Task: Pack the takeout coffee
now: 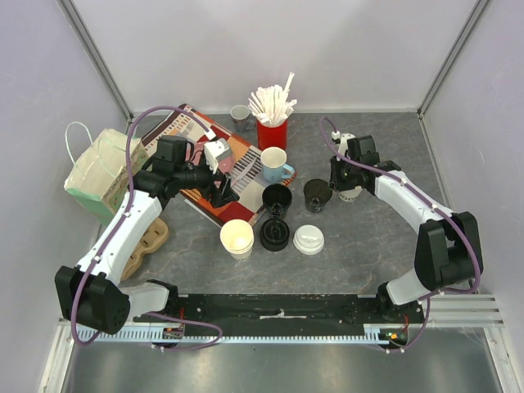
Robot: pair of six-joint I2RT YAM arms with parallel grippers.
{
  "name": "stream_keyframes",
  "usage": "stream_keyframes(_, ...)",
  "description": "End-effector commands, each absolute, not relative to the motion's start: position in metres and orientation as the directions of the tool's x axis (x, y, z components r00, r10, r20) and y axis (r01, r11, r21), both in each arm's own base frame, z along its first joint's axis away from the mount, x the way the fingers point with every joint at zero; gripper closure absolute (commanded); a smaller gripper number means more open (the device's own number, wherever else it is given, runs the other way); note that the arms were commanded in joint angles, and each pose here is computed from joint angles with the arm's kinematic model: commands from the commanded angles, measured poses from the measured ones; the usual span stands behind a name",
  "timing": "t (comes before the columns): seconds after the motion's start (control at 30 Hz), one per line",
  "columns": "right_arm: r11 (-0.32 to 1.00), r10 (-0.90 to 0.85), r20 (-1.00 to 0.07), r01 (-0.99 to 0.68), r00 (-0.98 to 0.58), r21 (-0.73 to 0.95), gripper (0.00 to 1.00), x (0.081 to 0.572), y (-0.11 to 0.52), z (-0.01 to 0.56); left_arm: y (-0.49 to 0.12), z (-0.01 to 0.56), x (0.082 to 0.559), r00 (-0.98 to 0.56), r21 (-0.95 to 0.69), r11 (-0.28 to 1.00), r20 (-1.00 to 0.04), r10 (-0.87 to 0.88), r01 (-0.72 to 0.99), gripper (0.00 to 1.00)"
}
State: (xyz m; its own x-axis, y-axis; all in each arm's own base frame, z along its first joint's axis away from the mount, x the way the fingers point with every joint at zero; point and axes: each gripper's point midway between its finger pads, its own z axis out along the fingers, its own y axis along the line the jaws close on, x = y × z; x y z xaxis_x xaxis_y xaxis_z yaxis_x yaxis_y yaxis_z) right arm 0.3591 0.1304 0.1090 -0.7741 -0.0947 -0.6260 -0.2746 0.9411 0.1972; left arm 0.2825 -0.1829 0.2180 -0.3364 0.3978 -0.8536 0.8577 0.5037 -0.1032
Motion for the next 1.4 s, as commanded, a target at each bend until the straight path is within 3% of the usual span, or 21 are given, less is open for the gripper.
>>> stream_keyframes(0.0, 0.94, -0.096, -0.63, -0.279, -0.771, 0.198, 0.78, 0.363, 0.131, 0.113, -0.182, 0.22, 0.282, -0.3, -0.07, 0.487, -0.86, 0.413, 0.871, 0.11)
stream_keyframes(0.17, 0.925, -0.101, -0.669, -0.316, -0.737, 0.209, 0.61, 0.364, 0.136, 0.139, -0.181, 0.22, 0.28, -0.296, -0.065, 0.483, -0.858, 0.419, 0.873, 0.11)
stream_keyframes(0.3, 0.878, -0.185, -0.751, -0.45, -0.634, 0.163, 0.51, 0.353, 0.152, 0.179, -0.181, 0.219, 0.28, -0.297, -0.065, 0.483, -0.857, 0.421, 0.873, 0.11)
stream_keyframes(0.4, 0.783, -0.325, -0.811, -0.619, -0.486, 0.057, 0.43, 0.325, 0.186, 0.206, -0.181, 0.218, 0.28, -0.3, -0.067, 0.483, -0.856, 0.422, 0.873, 0.11)
stream_keyframes(0.53, 0.543, -0.442, -0.843, -0.84, -0.307, 0.021, 0.39, 0.259, 0.248, 0.212, -0.181, 0.219, 0.281, -0.302, -0.065, 0.49, -0.855, 0.423, 0.869, 0.11)
stream_keyframes(0.73, 0.174, -0.501, -0.865, -0.975, 0.032, -0.137, 0.4, 0.19, 0.286, 0.183, -0.177, 0.216, 0.283, -0.306, -0.056, 0.504, -0.849, 0.43, 0.862, 0.1)
stream_keyframes(0.87, -0.062, -0.489, -0.809, -0.938, 0.327, -0.342, 0.43, 0.177, 0.294, 0.163, -0.178, 0.217, 0.283, -0.306, -0.056, 0.504, -0.85, 0.429, 0.862, 0.11)
stream_keyframes(0.93, -0.14, -0.47, -0.789, -0.917, 0.394, -0.374, 0.48, 0.172, 0.297, 0.153, -0.177, 0.215, 0.282, -0.309, -0.056, 0.504, -0.847, 0.433, 0.862, 0.1)
stream_keyframes(1.17, -0.201, -0.495, -0.742, -0.89, 0.452, -0.409, 0.56, 0.182, 0.307, 0.129, -0.175, 0.211, 0.283, -0.307, -0.049, 0.505, -0.843, 0.442, 0.861, 0.1)
stream_keyframes(1.37, -0.192, -0.59, -0.682, -0.896, 0.431, -0.4, 0.49, 0.196, 0.312, 0.108, -0.176, 0.21, 0.283, -0.308, -0.05, 0.502, -0.841, 0.445, 0.863, 0.1)
